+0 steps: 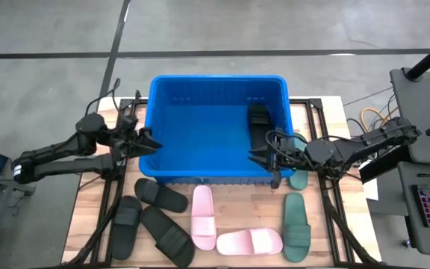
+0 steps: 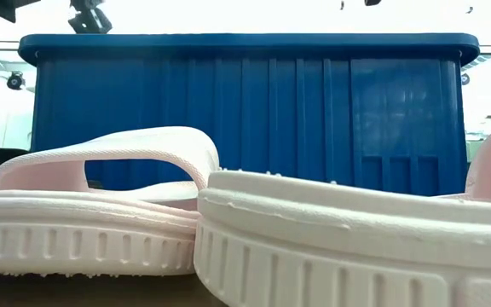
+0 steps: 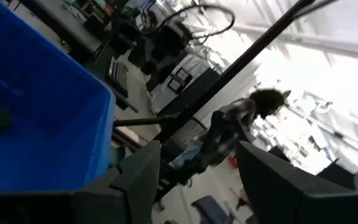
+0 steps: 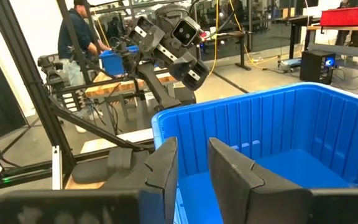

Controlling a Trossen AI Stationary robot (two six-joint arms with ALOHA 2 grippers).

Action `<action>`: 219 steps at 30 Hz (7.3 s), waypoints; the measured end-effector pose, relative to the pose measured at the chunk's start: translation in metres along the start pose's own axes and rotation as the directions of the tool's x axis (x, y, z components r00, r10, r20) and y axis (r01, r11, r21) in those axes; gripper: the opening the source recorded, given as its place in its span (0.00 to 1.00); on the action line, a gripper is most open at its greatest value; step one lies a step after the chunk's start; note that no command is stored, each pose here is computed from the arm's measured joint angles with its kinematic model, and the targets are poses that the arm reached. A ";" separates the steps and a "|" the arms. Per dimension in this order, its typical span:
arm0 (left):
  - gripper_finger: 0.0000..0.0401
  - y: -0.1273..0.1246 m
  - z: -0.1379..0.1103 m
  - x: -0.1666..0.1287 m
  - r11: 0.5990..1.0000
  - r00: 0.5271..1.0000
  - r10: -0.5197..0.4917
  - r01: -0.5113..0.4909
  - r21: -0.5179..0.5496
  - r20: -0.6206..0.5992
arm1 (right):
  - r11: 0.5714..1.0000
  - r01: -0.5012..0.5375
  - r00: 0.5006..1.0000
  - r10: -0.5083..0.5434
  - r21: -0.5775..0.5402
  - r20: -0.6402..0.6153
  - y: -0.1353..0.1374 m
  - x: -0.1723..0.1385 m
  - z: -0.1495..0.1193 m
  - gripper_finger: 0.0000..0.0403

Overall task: Pick and place slides into bin
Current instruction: Put the black slide into the blue bin

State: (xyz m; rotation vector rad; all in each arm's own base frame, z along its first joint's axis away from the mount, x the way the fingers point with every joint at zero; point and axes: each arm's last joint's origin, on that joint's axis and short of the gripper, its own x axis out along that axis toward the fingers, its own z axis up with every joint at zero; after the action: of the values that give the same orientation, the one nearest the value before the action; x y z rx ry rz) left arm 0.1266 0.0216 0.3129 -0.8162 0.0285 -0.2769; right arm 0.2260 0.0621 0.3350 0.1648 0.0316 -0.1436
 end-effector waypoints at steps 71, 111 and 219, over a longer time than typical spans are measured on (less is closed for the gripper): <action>0.49 -0.042 -0.013 0.051 0.953 0.748 0.122 -0.273 -0.134 -0.652 | 0.999 0.018 0.998 -0.020 -0.038 -0.055 -0.002 0.000 -0.006 0.19; 0.49 -0.053 -0.075 0.075 0.900 0.502 0.248 -0.435 0.005 -0.828 | 0.997 0.028 0.992 -0.036 -0.070 -0.122 -0.003 -0.001 -0.013 0.17; 0.07 -0.051 -0.276 0.083 0.846 0.684 0.200 -0.482 -0.229 -0.702 | 0.997 0.031 0.989 -0.042 -0.078 -0.143 -0.004 -0.001 -0.015 0.15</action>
State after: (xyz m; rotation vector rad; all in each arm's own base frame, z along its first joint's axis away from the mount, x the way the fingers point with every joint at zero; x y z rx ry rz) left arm 0.1589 -0.2301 0.1665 -1.0655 0.9425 -0.1797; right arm 0.2244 0.0611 0.3194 0.0993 0.1843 -0.1666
